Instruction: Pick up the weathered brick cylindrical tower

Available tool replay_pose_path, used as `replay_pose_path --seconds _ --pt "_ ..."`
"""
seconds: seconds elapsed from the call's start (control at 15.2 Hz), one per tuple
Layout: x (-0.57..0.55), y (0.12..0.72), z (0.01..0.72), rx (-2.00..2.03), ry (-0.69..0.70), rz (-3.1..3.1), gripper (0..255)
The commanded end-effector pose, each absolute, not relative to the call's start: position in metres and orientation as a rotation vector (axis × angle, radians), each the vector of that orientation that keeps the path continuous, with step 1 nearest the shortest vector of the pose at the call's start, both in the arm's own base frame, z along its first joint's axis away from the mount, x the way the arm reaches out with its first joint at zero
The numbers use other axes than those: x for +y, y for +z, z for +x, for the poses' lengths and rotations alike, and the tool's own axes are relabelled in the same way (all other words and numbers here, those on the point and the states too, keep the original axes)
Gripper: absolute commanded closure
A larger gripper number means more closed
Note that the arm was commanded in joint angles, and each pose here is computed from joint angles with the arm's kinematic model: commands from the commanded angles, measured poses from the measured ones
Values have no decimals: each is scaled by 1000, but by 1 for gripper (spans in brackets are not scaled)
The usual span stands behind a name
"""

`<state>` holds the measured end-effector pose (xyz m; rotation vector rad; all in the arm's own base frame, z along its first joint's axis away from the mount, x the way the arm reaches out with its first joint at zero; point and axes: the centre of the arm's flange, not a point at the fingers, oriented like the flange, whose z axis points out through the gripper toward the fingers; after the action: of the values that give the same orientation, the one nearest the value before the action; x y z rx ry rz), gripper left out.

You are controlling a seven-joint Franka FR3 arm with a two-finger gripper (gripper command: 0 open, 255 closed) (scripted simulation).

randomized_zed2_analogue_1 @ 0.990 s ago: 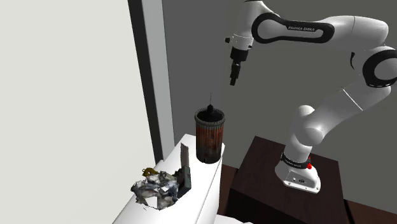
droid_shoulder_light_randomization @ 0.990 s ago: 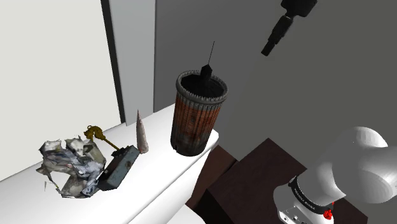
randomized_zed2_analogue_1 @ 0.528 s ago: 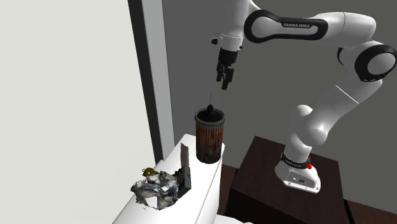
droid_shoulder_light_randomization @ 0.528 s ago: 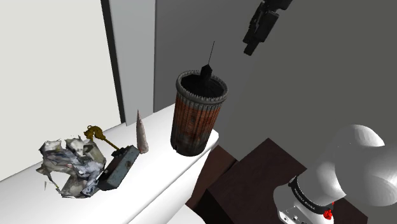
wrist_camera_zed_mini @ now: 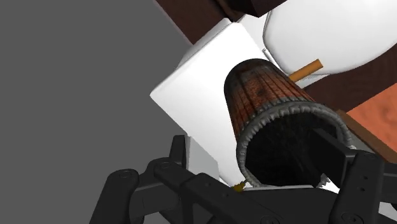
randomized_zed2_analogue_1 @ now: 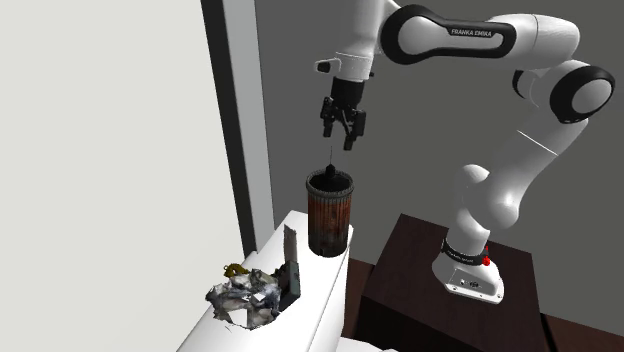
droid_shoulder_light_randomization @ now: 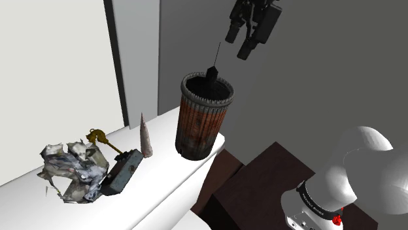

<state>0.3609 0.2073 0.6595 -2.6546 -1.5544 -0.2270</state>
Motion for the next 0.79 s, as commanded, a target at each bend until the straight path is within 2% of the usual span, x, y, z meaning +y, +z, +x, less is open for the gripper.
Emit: replay_pose_path --seconds 0.0,0.26,0.73 --pt "232 662 353 -1673 -224 -2570 0" --pt "270 667 336 -1864 -217 -2413 0" --pt "270 630 336 -1864 -217 -2413 0"
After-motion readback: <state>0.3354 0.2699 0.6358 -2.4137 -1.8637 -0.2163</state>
